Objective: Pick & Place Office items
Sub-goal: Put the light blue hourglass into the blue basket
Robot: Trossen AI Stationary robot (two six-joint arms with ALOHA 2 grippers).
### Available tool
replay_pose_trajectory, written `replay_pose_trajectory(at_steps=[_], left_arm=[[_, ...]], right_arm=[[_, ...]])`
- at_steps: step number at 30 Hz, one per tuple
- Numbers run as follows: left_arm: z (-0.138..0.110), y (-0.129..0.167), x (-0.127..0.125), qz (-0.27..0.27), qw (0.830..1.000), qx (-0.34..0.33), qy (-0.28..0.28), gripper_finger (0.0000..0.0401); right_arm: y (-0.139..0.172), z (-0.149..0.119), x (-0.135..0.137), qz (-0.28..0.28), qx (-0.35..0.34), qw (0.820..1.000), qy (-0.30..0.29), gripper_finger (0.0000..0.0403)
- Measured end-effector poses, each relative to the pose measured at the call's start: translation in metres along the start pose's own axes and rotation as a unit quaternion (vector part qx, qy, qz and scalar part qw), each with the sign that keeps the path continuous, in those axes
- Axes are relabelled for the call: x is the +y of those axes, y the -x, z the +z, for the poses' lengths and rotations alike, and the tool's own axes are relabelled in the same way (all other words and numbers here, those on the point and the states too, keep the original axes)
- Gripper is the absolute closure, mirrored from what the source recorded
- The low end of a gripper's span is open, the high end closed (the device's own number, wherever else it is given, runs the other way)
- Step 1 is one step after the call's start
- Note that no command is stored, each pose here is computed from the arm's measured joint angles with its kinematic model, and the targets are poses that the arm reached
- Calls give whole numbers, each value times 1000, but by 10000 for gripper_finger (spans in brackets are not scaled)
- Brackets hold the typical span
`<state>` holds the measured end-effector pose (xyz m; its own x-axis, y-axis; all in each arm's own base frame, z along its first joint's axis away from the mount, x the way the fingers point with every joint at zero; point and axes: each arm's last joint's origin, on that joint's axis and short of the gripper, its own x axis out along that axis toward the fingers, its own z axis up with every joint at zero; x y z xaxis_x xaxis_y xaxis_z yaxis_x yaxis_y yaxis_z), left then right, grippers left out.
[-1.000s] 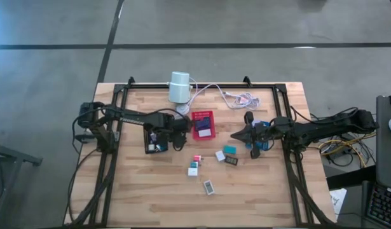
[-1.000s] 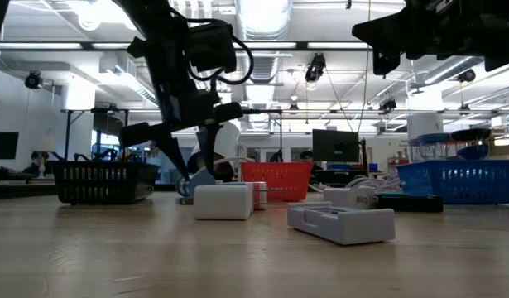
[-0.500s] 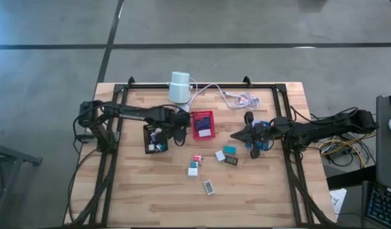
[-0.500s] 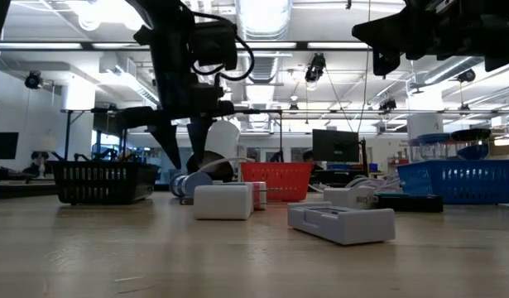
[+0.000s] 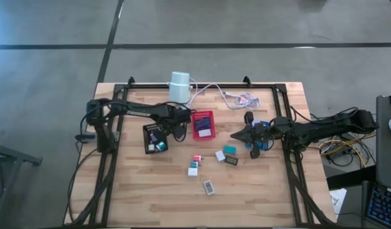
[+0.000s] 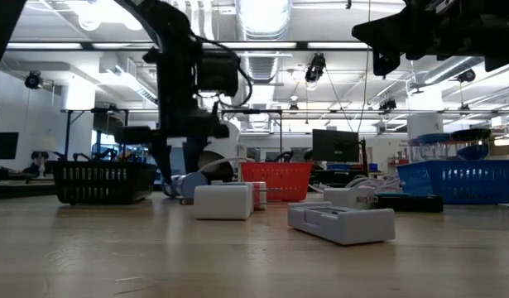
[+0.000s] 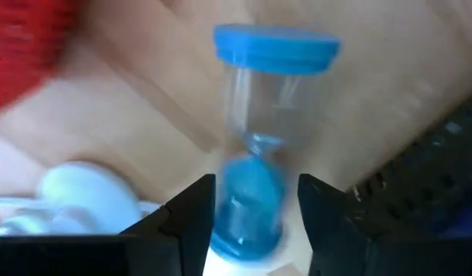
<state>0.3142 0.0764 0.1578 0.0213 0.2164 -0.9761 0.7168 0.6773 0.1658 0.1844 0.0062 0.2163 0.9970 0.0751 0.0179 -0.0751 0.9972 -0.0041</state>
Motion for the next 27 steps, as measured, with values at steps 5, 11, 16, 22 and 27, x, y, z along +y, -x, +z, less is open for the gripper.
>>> replay_pose_trajectory(at_steps=[5, 11, 16, 22, 27], left_arm=[[5, -18, 3, -11, 999, 31, -2, 214], [4, -22, 5, -8, 999, 47, -2, 229], [3, -20, 6, -1, 999, 52, 4, 262], [4, -7, 12, 23, 998, 49, 35, 330], [4, 5, 15, 37, 997, 28, 60, 389]], right_arm=[[0, 0, 0, 0, 1, 1000, 0, 394], [0, 0, 0, 0, 1, 1000, 2, 394], [0, -1, 0, 0, 4, 1000, 4, 394], [0, -1, 0, 0, 4, 1000, 4, 394], [0, -1, 0, 0, 4, 1000, 3, 394]])
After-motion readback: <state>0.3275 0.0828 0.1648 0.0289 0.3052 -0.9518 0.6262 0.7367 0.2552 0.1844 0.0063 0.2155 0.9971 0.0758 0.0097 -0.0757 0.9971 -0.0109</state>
